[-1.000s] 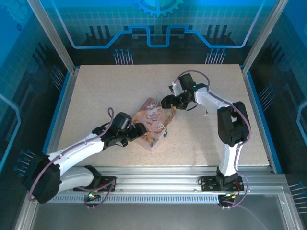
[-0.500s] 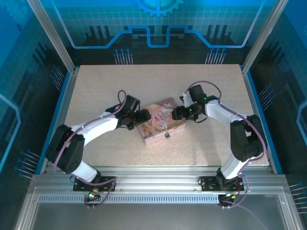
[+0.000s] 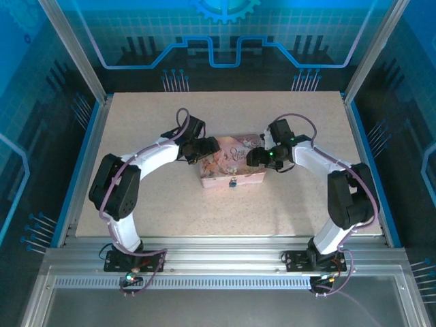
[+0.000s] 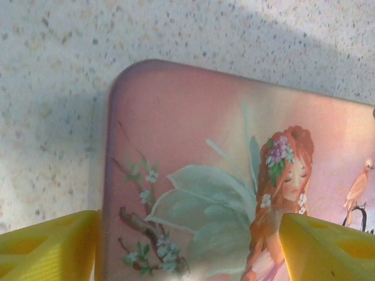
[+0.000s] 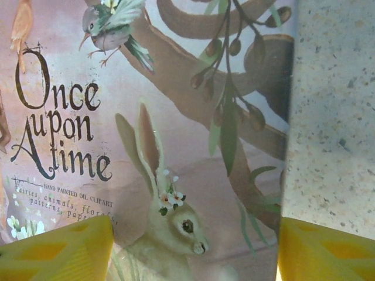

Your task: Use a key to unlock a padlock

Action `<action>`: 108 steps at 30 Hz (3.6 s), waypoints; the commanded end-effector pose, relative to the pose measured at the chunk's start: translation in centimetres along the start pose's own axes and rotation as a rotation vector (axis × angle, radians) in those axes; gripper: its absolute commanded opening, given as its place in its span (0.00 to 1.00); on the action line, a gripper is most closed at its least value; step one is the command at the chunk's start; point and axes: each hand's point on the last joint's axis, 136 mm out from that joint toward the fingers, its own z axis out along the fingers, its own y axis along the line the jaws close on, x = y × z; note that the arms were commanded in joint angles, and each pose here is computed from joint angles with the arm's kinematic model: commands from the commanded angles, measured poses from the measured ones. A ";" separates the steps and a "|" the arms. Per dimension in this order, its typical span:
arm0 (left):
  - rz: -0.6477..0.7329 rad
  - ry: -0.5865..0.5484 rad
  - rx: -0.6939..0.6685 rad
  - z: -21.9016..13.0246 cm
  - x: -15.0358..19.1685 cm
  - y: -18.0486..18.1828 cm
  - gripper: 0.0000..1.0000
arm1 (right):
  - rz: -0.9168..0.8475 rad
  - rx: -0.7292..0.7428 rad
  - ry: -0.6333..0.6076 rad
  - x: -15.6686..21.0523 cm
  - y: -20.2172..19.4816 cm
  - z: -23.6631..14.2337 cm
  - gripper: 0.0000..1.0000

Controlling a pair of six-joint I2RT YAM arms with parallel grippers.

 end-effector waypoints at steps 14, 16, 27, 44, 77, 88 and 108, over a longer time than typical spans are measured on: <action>0.054 -0.024 0.130 -1.5 -2.9 -2.2 0.85 | -0.019 -0.037 -0.053 -1.7 1.7 -0.6 0.77; 0.055 -0.033 0.123 -2.2 -3.2 -1.7 0.85 | -0.014 -0.007 -0.070 -1.7 1.3 -1.4 0.78; 0.108 -0.042 0.158 -7.2 -1.0 -1.1 0.84 | 0.134 0.291 -0.151 -2.0 -5.8 -7.4 0.75; 0.424 0.065 0.270 -11.7 11.5 -10.8 0.82 | 0.344 0.432 -0.065 -2.8 -15.9 -6.3 0.51; 0.418 0.120 0.230 -10.1 14.1 -9.8 0.81 | 0.395 0.428 0.097 -2.6 -19.3 0.4 0.05; 0.387 0.075 0.247 -10.9 12.7 -9.5 0.81 | 0.318 0.335 -0.060 -4.6 -15.1 -4.8 0.00; 0.239 -0.082 0.577 -18.9 4.5 -11.5 0.78 | -0.253 -0.338 -0.457 -4.5 8.0 -20.1 0.00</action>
